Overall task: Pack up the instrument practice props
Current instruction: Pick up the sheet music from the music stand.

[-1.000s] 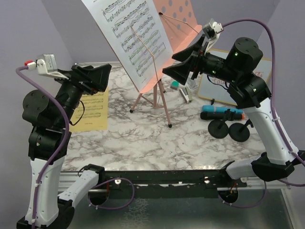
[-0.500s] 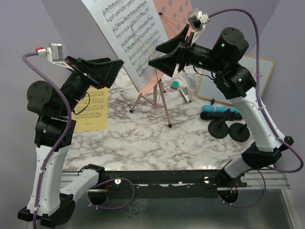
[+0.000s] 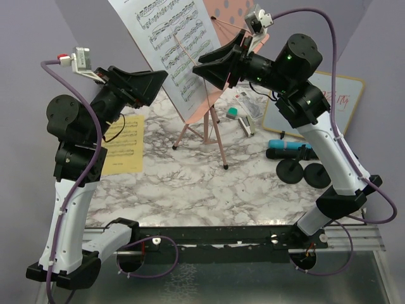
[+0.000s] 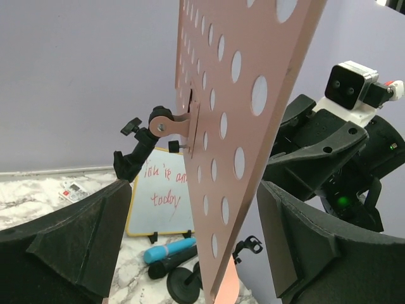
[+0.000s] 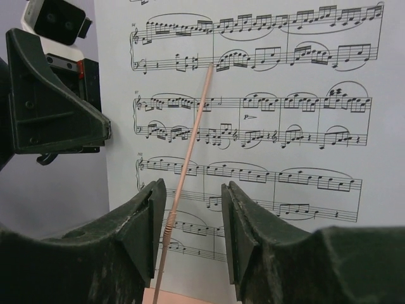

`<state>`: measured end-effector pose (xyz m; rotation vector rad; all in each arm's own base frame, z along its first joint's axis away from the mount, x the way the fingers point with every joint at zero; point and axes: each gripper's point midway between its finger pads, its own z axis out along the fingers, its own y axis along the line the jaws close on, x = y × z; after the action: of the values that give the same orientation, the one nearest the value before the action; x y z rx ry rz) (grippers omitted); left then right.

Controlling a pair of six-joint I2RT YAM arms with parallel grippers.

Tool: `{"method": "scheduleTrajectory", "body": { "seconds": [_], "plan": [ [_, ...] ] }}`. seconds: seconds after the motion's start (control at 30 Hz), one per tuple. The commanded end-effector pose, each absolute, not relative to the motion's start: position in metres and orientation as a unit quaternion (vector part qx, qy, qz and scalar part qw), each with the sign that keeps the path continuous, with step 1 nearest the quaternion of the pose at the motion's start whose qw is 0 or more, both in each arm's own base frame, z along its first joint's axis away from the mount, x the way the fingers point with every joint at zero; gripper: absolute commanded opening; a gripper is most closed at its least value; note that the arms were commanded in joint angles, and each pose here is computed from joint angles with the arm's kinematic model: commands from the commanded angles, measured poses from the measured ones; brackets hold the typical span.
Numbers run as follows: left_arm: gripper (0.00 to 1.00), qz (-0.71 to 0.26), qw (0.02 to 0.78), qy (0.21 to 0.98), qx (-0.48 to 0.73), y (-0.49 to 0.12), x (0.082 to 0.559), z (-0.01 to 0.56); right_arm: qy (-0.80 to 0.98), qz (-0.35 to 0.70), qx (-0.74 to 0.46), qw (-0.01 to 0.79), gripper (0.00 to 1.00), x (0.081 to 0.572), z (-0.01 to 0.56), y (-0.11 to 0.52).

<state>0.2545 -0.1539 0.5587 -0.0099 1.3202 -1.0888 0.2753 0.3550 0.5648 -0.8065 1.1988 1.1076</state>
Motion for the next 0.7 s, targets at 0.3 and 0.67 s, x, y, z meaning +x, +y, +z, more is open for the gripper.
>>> {"method": "scheduleTrajectory", "body": {
  "seconds": [0.3, 0.67],
  "plan": [
    [0.79, -0.481, 0.684, 0.549, -0.017, -0.147, 0.257, 0.587, 0.492, 0.467, -0.338, 0.652, 0.25, 0.285, 0.579, 0.357],
    [0.79, -0.485, 0.683, 0.546, -0.006, -0.152, 0.261, 0.592, 0.485, 0.463, -0.345, 0.657, 0.08, 0.286, 0.574, 0.364]
  ]
}}
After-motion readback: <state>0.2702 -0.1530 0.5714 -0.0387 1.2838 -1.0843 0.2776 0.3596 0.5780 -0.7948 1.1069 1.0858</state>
